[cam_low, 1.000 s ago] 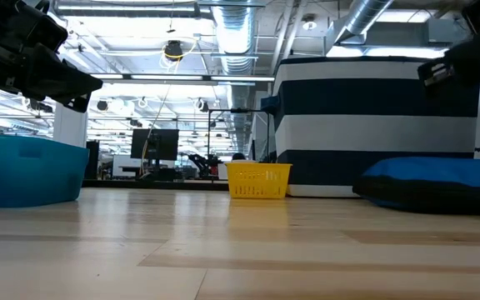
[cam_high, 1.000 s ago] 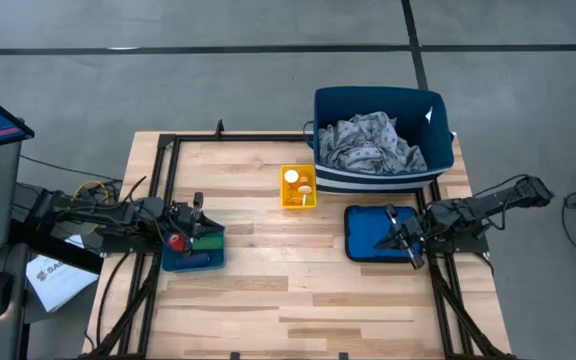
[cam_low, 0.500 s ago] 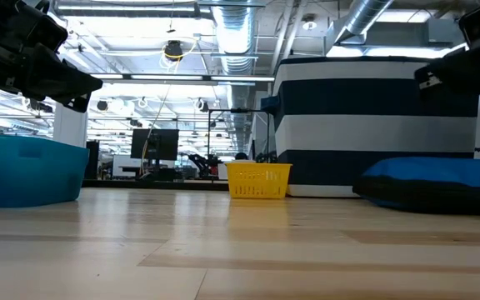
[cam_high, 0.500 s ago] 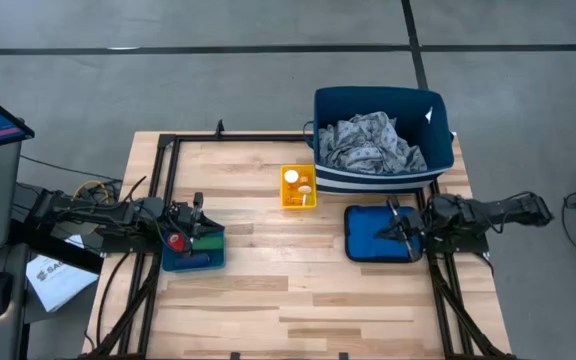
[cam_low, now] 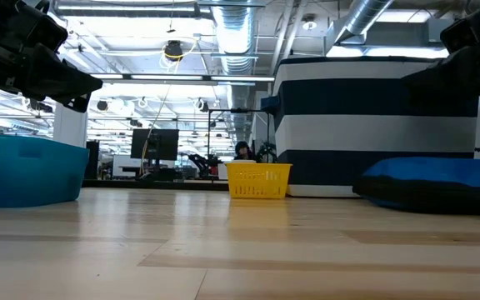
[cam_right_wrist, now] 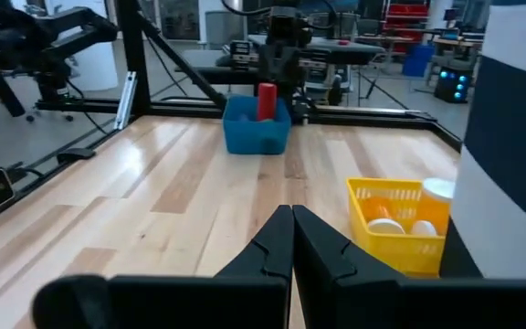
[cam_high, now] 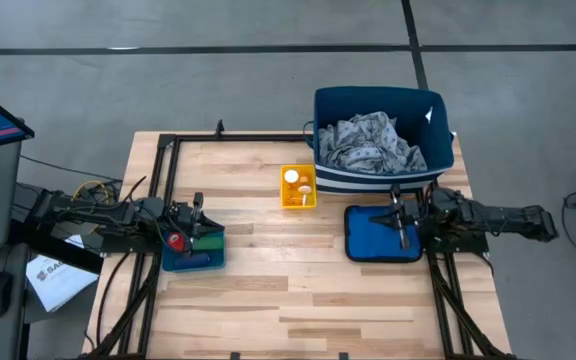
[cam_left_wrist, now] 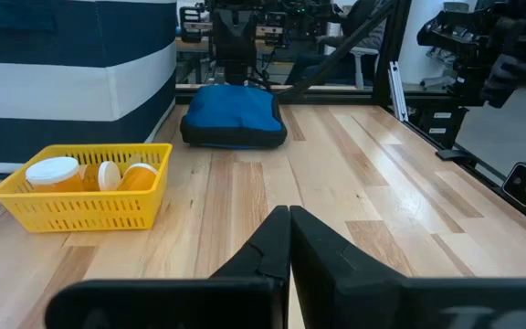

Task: Pick & place medical supplies in basket/bin
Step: Return to Home Position

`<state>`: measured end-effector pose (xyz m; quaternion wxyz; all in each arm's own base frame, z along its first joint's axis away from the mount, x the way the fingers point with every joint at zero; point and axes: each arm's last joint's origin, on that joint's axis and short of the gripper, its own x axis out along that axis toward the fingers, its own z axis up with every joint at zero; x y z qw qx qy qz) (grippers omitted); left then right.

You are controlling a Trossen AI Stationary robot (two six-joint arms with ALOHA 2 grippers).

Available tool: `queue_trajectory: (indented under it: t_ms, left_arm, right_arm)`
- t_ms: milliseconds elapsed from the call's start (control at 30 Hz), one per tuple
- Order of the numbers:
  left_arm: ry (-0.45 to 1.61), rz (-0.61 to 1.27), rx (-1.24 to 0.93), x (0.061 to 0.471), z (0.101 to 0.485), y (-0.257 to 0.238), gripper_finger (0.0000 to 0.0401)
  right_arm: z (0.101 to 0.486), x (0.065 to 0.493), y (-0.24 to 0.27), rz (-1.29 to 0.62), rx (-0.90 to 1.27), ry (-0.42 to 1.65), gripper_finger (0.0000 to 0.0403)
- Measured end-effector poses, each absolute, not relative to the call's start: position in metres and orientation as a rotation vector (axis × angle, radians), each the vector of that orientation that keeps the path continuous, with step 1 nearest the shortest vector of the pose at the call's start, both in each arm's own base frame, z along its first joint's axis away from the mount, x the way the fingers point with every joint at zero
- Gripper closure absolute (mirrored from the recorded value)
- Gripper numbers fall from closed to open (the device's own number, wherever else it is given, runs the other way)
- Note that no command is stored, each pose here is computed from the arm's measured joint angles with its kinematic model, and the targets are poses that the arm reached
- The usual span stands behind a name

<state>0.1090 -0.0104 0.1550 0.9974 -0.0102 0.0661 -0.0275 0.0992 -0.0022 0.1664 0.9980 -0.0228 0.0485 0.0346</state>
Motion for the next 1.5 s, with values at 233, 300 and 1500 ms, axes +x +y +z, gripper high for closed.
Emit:
queue_trajectory:
  t_ms: [233, 300, 1500]
  left_arm:
    - [0.132, -0.055, -0.02, 0.109, 0.155, -0.0104, 0.04]
    - [0.133, -0.054, -0.02, 0.109, 0.155, -0.0104, 0.04]
    - [0.133, -0.055, -0.02, 0.109, 0.155, -0.0104, 0.04]
  right_arm:
    - [0.166, 0.099, -0.0061, 0.007, -0.007, 0.103, 0.0403]
    - [0.166, 0.099, -0.0062, 0.004, 0.035, 0.103, 0.0403]
    - [0.166, 0.0991, -0.0057, 0.004, 0.141, 0.101, 0.0403]
